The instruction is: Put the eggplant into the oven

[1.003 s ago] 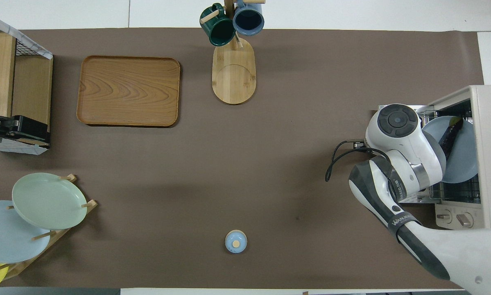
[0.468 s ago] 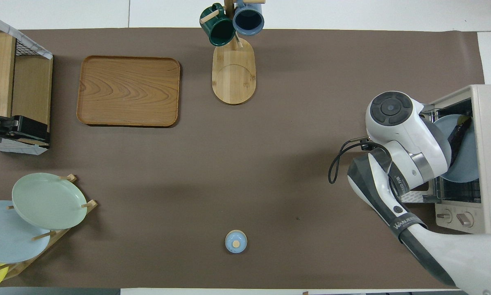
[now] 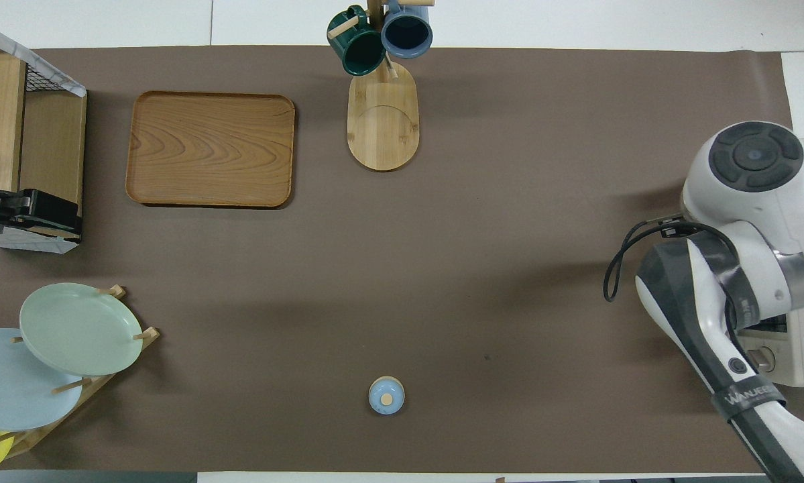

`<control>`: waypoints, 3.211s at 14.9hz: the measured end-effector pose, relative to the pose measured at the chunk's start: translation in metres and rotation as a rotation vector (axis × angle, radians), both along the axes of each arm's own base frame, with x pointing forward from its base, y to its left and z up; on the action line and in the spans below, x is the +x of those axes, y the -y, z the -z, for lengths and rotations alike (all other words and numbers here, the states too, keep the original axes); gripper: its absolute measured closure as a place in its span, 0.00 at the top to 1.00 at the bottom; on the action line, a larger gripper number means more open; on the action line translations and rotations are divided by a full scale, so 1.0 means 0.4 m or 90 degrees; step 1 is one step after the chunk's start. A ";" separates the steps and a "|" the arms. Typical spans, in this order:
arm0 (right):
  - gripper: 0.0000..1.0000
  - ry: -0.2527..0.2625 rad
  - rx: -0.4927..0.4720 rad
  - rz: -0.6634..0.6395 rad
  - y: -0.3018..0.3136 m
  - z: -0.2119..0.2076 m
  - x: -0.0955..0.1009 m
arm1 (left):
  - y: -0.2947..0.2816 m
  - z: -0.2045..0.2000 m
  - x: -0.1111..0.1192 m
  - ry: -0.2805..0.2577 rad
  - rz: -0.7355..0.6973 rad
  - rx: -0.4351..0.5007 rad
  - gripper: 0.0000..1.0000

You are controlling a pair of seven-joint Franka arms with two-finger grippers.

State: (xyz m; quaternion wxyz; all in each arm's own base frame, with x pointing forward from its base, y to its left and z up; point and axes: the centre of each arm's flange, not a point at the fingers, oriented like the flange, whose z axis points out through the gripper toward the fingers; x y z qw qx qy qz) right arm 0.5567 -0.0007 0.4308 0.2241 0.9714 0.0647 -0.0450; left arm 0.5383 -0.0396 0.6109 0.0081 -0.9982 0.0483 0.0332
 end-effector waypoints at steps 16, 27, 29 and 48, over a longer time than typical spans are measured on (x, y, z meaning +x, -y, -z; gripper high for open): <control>0.68 0.060 0.216 0.085 0.100 -0.155 0.023 | 0.000 0.000 0.000 0.000 0.000 0.000 1.00; 1.00 0.066 0.282 0.112 0.074 -0.375 -0.016 | -0.001 0.000 0.000 0.000 0.000 0.000 1.00; 1.00 0.053 0.281 0.137 0.119 -0.455 -0.043 | -0.001 0.000 0.000 0.000 0.000 0.000 1.00; 1.00 0.032 0.266 0.121 0.098 -0.491 -0.053 | -0.001 0.000 0.000 0.000 0.000 0.000 1.00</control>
